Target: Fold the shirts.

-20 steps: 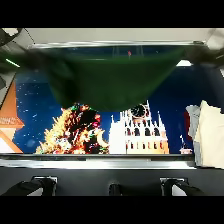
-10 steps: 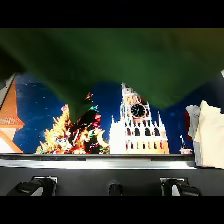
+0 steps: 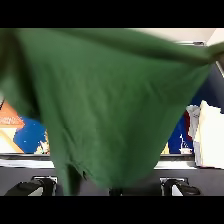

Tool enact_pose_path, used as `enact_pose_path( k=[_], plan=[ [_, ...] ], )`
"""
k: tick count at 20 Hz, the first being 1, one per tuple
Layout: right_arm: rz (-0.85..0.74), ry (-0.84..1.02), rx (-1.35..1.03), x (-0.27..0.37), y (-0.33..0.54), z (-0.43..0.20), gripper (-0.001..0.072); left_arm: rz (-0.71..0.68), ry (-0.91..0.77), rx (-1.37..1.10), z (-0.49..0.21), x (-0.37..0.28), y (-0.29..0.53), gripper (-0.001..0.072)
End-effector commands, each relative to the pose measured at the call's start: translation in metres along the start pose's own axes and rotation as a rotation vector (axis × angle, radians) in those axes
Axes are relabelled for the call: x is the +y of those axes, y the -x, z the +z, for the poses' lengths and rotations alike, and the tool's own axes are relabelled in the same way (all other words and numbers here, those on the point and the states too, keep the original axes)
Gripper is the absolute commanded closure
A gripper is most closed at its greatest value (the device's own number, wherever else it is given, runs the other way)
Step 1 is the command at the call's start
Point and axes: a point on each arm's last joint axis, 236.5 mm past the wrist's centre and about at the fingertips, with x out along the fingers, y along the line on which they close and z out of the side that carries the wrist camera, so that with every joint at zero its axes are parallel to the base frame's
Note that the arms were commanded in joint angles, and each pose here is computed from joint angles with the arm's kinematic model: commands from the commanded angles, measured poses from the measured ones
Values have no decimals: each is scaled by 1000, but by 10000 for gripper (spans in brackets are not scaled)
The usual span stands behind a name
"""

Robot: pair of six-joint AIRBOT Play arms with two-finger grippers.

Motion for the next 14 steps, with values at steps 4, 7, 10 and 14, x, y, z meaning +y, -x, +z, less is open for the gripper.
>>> enact_pose_path(
  k=[4,7,10,14],
  plan=[
    [-18,-207,379,-74,-232,-84,667,15,27,407,-184,18,-183,678],
    [23,-355,468,-80,-285,-122,667,-45,130,531,-242,2,-213,677],
    [53,-459,550,-77,-306,-150,667,-89,209,638,-283,-12,-224,677],
    [93,-488,528,-69,-299,-138,388,-127,254,729,-297,-22,-212,244]
  ],
)
